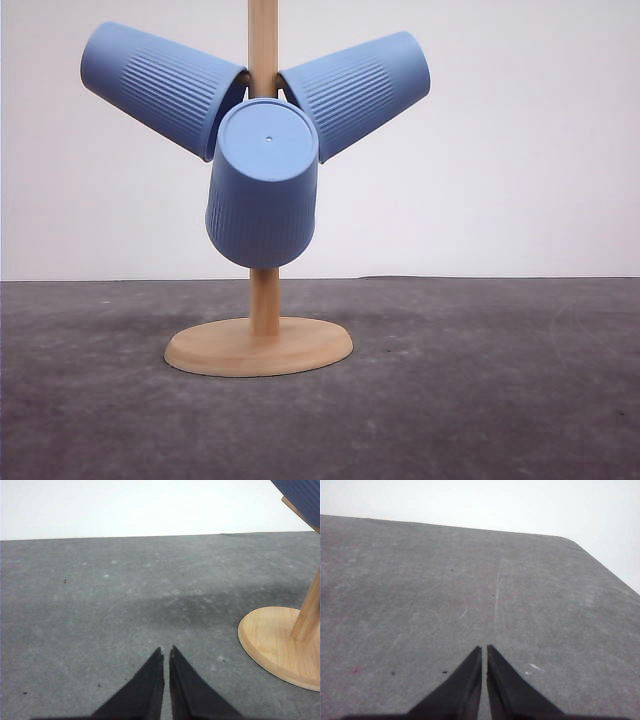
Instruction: Place three cups
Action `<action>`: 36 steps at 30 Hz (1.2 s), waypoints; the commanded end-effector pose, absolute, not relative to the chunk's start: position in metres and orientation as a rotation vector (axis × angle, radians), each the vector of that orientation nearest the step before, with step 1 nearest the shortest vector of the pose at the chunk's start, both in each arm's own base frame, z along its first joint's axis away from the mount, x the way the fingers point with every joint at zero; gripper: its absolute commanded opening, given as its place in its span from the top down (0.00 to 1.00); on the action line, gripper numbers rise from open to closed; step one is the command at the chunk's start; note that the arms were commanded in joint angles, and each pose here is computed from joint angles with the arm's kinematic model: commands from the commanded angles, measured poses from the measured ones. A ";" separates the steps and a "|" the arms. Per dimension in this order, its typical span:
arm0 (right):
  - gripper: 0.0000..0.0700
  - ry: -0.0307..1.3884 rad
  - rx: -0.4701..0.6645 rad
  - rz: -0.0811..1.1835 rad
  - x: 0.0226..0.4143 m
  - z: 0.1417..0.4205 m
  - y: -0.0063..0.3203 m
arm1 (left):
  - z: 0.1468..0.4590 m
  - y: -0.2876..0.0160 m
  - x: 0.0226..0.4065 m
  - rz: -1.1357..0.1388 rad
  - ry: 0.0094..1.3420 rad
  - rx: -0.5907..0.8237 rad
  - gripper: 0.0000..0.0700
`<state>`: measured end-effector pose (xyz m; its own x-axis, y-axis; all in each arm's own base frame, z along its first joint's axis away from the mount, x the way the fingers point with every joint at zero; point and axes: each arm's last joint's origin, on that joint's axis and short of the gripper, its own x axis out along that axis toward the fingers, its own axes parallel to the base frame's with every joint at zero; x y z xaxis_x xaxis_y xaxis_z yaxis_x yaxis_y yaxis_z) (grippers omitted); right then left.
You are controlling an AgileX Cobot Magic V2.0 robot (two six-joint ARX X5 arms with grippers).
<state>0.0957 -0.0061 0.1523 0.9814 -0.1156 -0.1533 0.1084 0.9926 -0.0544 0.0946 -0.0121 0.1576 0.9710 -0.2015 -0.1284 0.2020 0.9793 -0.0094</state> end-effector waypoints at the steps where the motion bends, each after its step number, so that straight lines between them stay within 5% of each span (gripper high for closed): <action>1: 0.98 0.150 -0.032 -0.120 0.096 0.152 -0.006 | 0.154 -0.012 0.095 -0.202 0.131 0.002 1.00; 36: 0.98 0.150 -0.032 -0.120 0.096 0.152 -0.006 | 0.154 -0.012 0.095 -0.202 0.131 0.002 1.00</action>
